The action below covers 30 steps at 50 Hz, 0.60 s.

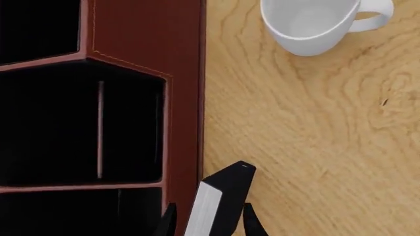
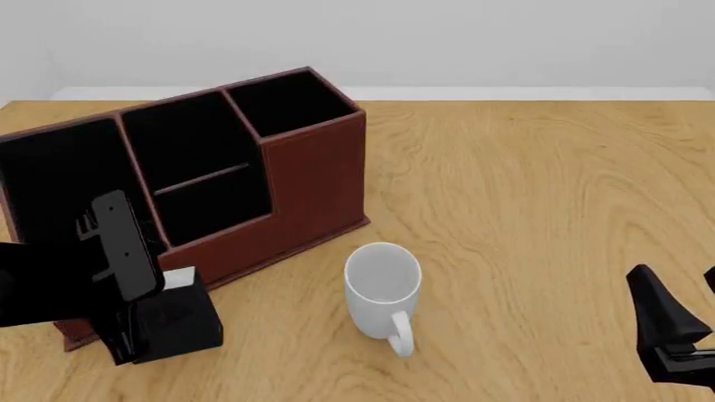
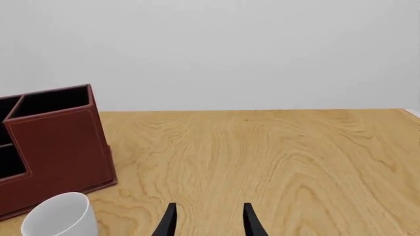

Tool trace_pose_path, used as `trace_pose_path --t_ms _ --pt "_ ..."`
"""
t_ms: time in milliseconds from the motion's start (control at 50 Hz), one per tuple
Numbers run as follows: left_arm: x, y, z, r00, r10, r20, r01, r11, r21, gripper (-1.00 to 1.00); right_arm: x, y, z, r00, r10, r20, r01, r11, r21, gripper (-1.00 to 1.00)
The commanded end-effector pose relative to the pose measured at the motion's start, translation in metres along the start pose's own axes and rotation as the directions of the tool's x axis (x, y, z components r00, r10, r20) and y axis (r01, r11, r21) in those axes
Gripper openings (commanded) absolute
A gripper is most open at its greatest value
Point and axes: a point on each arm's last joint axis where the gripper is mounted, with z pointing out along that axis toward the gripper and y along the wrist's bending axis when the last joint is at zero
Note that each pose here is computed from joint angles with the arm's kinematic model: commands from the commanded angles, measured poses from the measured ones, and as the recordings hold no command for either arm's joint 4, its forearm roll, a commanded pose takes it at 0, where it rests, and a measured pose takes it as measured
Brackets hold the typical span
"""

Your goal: Pick up the book and place it in the front compartment of the caddy.

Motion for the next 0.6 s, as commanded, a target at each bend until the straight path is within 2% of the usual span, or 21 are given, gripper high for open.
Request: trace_pose_path --t_ms 20,180,260,600 --pt "-0.003 -0.004 0.013 1.0 -0.009 -0.003 0.009 1.0 0.025 1.0 0.0 0.0 0.0 1.0 -0.001 0.005 0.001 1.0 0.002 1.0" --pt "0.004 -0.008 0.023 0.999 -0.021 -0.027 0.022 0.999 0.038 1.0 0.0 0.0 0.0 1.0 -0.002 0.002 0.002 1.0 0.002 1.0" --pt "0.015 -0.01 0.032 0.998 -0.032 -0.062 0.035 0.998 0.043 1.0 0.0 -0.001 0.0 1.0 -0.002 0.004 0.002 1.0 0.008 1.0" --pt "0.021 -0.015 0.041 0.994 -0.073 -0.081 0.077 0.996 0.05 1.0 -0.001 0.0 0.002 1.0 -0.005 0.004 0.005 1.0 0.005 1.0"
